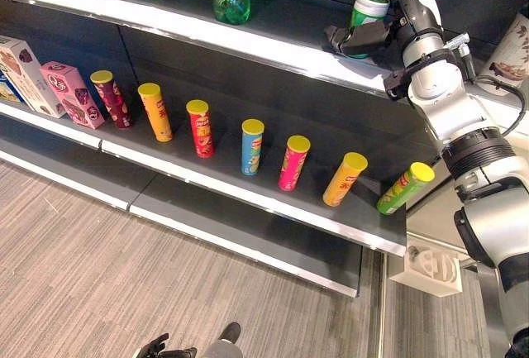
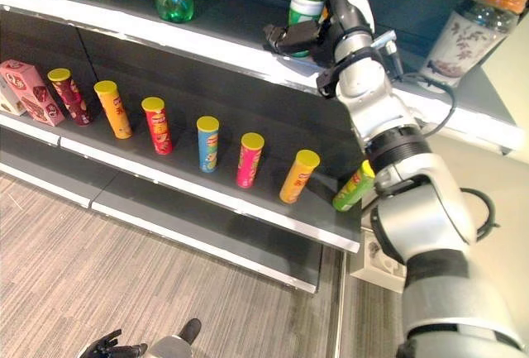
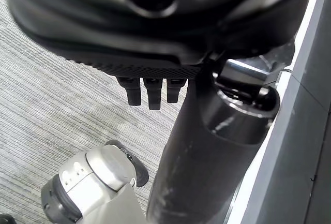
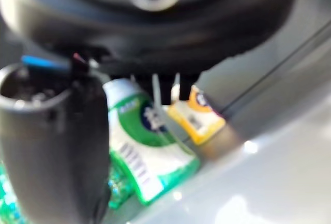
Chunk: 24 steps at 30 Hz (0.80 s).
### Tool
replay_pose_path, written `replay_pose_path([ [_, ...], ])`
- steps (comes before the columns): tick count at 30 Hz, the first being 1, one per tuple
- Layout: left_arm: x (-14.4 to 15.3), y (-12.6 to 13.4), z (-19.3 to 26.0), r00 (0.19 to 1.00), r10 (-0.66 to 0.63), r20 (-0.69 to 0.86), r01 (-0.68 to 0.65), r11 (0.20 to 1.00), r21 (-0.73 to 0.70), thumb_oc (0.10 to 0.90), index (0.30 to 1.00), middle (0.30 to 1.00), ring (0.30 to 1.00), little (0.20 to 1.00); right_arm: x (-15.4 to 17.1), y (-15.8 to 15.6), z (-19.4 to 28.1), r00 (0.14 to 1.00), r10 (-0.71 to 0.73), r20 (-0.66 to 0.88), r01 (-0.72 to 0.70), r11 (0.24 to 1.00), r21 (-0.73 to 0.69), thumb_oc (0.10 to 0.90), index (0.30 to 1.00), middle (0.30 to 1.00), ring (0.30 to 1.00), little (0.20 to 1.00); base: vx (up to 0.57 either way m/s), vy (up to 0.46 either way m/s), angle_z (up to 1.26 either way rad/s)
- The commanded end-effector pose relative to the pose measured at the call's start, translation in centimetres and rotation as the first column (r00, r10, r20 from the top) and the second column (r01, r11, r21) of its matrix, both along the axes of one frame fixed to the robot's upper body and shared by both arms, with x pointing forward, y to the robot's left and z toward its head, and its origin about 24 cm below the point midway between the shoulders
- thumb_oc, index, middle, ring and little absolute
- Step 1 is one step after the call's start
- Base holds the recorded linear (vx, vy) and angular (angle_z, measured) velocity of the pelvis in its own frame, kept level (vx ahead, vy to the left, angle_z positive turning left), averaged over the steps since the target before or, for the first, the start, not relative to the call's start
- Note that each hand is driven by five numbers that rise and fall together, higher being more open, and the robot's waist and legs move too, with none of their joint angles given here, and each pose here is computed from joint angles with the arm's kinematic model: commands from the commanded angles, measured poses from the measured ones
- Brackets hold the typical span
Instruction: Put the goods on the table back onto the shelves and tidy them up.
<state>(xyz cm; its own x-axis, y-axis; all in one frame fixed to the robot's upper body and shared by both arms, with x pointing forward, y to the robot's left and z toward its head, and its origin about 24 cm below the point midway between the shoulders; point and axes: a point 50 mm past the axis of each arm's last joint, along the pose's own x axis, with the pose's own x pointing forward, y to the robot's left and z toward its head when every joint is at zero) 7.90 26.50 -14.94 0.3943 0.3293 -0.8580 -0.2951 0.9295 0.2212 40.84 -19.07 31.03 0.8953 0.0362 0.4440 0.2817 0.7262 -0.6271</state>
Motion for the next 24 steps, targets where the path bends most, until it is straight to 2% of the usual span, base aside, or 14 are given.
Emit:
replay_pose_path([
  [1, 1.7, 0.6, 0.6, 0.993, -0.109, 0.036, 0.107, 0.993, 0.047, 0.8, 0.9, 0.9, 0.9, 0.9, -2.8, 2.4, 7.8, 0.947, 0.067, 0.313, -0.059, 0.998, -0.036, 0.8, 0.9, 0.9, 0.9, 0.9, 0.0, 0.0, -0.07],
  [3, 1.6, 0.6, 0.6, 0.995, -0.094, 0.036, 0.093, 0.995, 0.046, 0.8, 0.9, 0.9, 0.9, 0.9, -3.7, 2.7, 8.7, 0.926, 0.082, 0.369, -0.068, 0.996, -0.052, 0.8, 0.9, 0.9, 0.9, 0.9, 0.0, 0.002, -0.06],
  [5, 2.3, 0.7, 0.7, 0.997, -0.064, 0.049, 0.062, 0.997, 0.041, 0.8, 0.9, 0.9, 0.9, 0.9, -7.7, 4.5, 11.3, 0.797, 0.2, 0.57, -0.181, 0.979, -0.091, 0.8, 0.9, 0.9, 0.9, 0.9, -0.03, 0.039, -0.13],
  [6, 2.3, 0.8, 0.8, 0.997, -0.068, 0.048, 0.066, 0.997, 0.044, 0.8, 0.9, 0.9, 0.9, 0.9, -7.7, 4.3, 11.2, 0.799, 0.195, 0.569, -0.177, 0.98, -0.088, 0.8, 0.9, 0.9, 0.9, 0.9, -0.06, 0.065, -0.18],
  [9, 2.4, 0.4, 0.6, 0.998, -0.034, 0.055, 0.032, 0.999, 0.03, 0.8, 0.9, 0.9, 0.9, 0.9, -11.0, 5.6, 10.9, 0.672, 0.333, 0.661, -0.381, 0.921, -0.077, 0.8, 0.9, 0.9, 0.9, 0.9, -0.01, 0.029, -0.12],
  [11, 2.4, 0.4, 0.6, 0.998, -0.023, 0.054, 0.022, 0.999, 0.027, 0.8, 0.9, 0.9, 0.9, 0.9, -11.7, 5.7, 10.6, 0.642, 0.356, 0.678, -0.431, 0.9, -0.064, 0.8, 0.9, 0.9, 0.9, 0.9, 0.0, 0.006, -0.13],
  [14, 2.3, -0.1, 0.4, 0.999, 0.002, 0.054, -0.002, 1.0, 0.009, 0.8, 0.9, 0.9, 0.9, 0.9, -13.9, 6.5, 7.2, 0.552, 0.531, 0.642, -0.651, 0.757, -0.066, 0.8, 0.9, 0.9, 0.9, 0.9, 0.0, 0.01, -0.39],
  [16, 2.1, -0.5, 0.2, 0.999, 0.0, 0.05, 0.0, 1.0, -0.007, 0.8, 0.9, 0.9, 0.9, 0.9, -14.6, 7.2, 4.5, 0.49, 0.651, 0.58, -0.796, 0.606, -0.008, 0.8, 0.9, 0.9, 0.9, 0.9, -0.01, 0.016, -0.38],
  [18, 2.0, -0.9, 0.1, 0.999, -0.006, 0.049, 0.007, 1.0, -0.022, 0.8, 0.9, 0.9, 0.9, 0.9, -15.2, 7.8, 1.5, 0.418, 0.766, 0.489, -0.892, 0.449, 0.058, 0.8, 0.9, 0.9, 0.9, 0.9, -0.01, 0.009, -0.52],
  [20, 2.2, -1.6, 0.1, 0.996, -0.036, 0.083, 0.041, 0.998, -0.054, 0.8, 0.9, 0.9, 0.9, 0.9, -16.3, 8.1, -4.2, 0.289, 0.888, 0.358, -0.936, 0.184, 0.3, 0.8, 0.9, 0.9, 0.9, 0.9, -0.02, 0.013, -0.54],
  [21, 2.3, -1.9, 0.1, 0.994, -0.047, 0.094, 0.053, 0.997, -0.061, 0.8, 0.9, 0.9, 0.9, 0.9, -16.8, 8.4, -5.4, 0.25, 0.911, 0.328, -0.934, 0.138, 0.329, 0.8, 0.9, 0.9, 0.9, 0.9, -0.01, -0.004, -0.58],
  [22, 2.8, -1.9, 0.4, 0.99, -0.072, 0.122, 0.08, 0.995, -0.062, 0.8, 0.9, 0.9, 0.9, 0.9, -16.8, 8.3, -9.3, 0.255, 0.944, 0.212, -0.866, 0.125, 0.484, 0.8, 0.9, 0.9, 0.9, 0.9, -0.01, -0.001, -0.46],
  [23, 3.3, -2.1, 0.7, 0.98, -0.123, 0.155, 0.133, 0.99, -0.057, 0.8, 0.9, 0.9, 0.9, 0.9, -16.9, 7.2, -15.2, 0.338, 0.941, 0.028, -0.728, 0.242, 0.642, 0.8, 0.9, 0.9, 0.9, 0.9, -0.01, -0.014, -0.32],
  [24, 3.9, -2.4, 1.0, 0.973, -0.141, 0.184, 0.154, 0.986, -0.062, 0.8, 0.9, 0.9, 0.9, 0.9, -17.2, 6.1, -19.7, 0.408, 0.902, -0.142, -0.613, 0.386, 0.69, 0.8, 0.9, 0.9, 0.9, 0.9, -0.01, -0.011, -0.04],
])
